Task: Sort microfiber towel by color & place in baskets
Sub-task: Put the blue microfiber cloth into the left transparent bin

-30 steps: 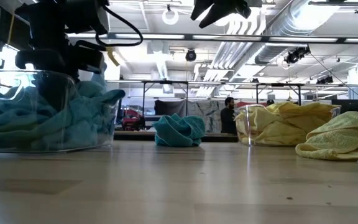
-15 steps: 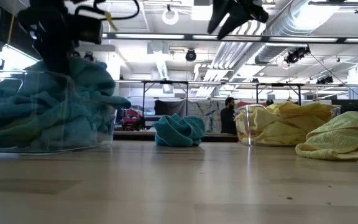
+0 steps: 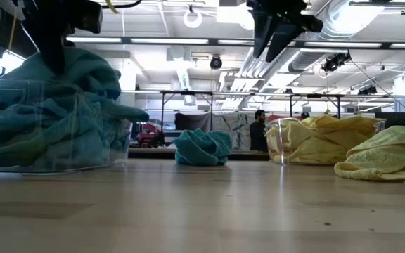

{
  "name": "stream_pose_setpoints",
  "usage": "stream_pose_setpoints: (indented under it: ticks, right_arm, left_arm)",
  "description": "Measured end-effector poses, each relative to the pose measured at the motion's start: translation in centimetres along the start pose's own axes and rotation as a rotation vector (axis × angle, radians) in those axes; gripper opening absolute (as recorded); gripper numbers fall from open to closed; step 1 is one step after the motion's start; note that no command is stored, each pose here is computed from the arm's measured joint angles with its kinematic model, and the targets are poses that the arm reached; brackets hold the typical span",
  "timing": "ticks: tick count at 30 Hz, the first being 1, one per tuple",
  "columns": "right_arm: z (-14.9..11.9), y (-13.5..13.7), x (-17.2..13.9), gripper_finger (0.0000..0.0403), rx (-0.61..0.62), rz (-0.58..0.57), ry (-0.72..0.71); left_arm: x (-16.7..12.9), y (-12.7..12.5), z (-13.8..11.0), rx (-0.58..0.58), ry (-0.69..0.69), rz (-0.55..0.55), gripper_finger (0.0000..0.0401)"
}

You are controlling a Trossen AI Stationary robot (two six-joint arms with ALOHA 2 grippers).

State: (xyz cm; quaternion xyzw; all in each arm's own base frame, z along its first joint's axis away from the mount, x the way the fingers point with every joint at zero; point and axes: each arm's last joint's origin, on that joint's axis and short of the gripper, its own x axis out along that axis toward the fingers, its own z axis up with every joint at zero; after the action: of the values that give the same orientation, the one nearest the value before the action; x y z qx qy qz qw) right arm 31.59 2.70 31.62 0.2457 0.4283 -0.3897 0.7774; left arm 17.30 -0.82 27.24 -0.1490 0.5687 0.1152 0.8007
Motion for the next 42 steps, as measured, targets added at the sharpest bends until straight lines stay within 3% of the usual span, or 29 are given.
stream_pose_setpoints:
  ticks: [6,16,23,26,30,36,42]
  right_arm:
    - [-0.6,1.2,2.2,0.0140,-0.030,-0.031,0.067]
    - [-1.1,2.1,2.2,0.0140,-0.034,0.010,0.051]
    - [-1.4,2.3,1.9,0.0140,-0.035,0.019,0.048]
    - [-1.7,2.5,1.8,0.0140,-0.054,0.028,0.046]
    - [-2.1,2.8,1.5,0.0140,-0.084,0.037,0.042]
    - [-2.5,3.8,1.1,0.0140,-0.122,0.089,-0.013]
    - [-2.9,4.9,1.1,0.0139,-0.137,0.147,-0.042]
  left_arm:
    - [0.2,-0.5,-0.1,-0.011,0.081,-0.146,0.0104]
    - [1.1,-0.3,-0.4,-0.005,0.092,-0.086,0.0117]
    - [1.1,-0.1,-0.2,-0.065,0.077,-0.060,0.0180]
    - [1.1,0.0,-0.2,-0.039,0.059,-0.025,0.0212]
    - [1.1,-0.1,-0.2,-0.022,0.072,-0.055,0.0237]
    - [-0.3,-0.3,0.4,-0.048,0.047,-0.072,0.0241]
    - [-4.1,-0.3,1.3,-0.049,-0.030,-0.015,0.0241]
